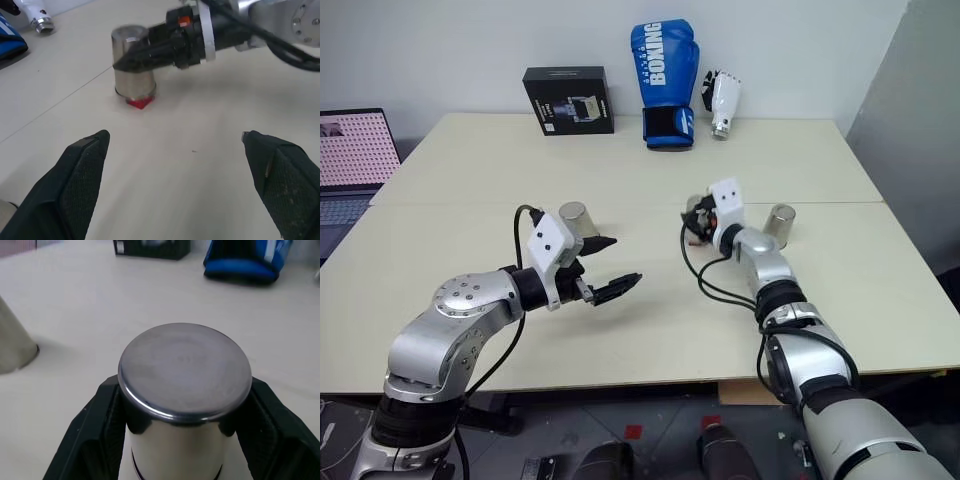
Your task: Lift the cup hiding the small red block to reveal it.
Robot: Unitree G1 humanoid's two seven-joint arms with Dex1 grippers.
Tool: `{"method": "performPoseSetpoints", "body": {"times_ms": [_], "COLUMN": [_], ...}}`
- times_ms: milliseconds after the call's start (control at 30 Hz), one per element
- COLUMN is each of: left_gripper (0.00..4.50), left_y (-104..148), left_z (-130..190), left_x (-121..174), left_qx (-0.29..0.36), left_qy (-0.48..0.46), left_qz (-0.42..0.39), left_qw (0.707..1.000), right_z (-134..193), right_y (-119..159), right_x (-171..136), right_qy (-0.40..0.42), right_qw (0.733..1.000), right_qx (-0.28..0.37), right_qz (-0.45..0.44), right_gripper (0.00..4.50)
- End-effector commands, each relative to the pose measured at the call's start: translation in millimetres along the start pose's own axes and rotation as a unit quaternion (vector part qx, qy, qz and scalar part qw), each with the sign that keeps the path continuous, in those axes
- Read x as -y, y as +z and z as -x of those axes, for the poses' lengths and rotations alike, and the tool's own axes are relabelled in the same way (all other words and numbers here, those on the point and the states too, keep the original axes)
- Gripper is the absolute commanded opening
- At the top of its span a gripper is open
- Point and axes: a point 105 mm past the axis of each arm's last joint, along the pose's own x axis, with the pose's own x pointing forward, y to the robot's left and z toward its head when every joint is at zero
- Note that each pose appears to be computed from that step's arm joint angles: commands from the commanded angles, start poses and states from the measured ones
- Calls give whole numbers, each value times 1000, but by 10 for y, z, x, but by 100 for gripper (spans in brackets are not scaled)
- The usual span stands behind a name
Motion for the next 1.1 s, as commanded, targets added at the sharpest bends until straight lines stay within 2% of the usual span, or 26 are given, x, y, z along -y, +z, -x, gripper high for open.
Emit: {"method": "performPoseSetpoints", "body": {"times_ms": [33, 167, 267, 467, 533, 667, 700, 833, 933, 1100], "left_gripper": [450, 450, 450, 450, 450, 450, 450, 450, 450, 450], "left_y": [81, 74, 89, 84, 85, 92, 93, 93, 100, 88], "left_z": [-8, -5, -15, -22, -24, -33, -38, -49, -24, 74], "left_x": [55, 73, 64, 103, 95, 71, 68, 57, 31, 18], "left_qx": [11, 8, 11, 11, 12, 12, 12, 12, 5, -11], "left_qy": [-17, -25, -24, -28, -28, -26, -26, -28, -34, -53], "left_qz": [-22, -22, -23, -21, -22, -23, -23, -25, -25, -31], "left_qw": [1000, 999, 999, 999, 999, 999, 999, 999, 999, 998], "right_z": [44, 77, 61, 79, 101, 118, 125, 180, 335, 916], "right_y": [581, 365, 143, -120, -182, -157, -133, -19, 181, 293], "right_x": [300, 516, 494, 478, 489, 519, 533, 600, 572, 410], "right_qy": [-72, -124, -117, -118, -119, -121, -121, -118, -88, -49], "right_qw": [995, 991, 992, 989, 988, 988, 989, 991, 995, 994], "right_qx": [67, -1, -47, -88, -98, -90, -83, -64, -46, -84], "right_qz": [34, 44, 20, -21, -19, -16, -17, -4, 7, 56], "right_gripper": [263, 263, 263, 263, 334, 435, 445, 445, 445, 445]}}
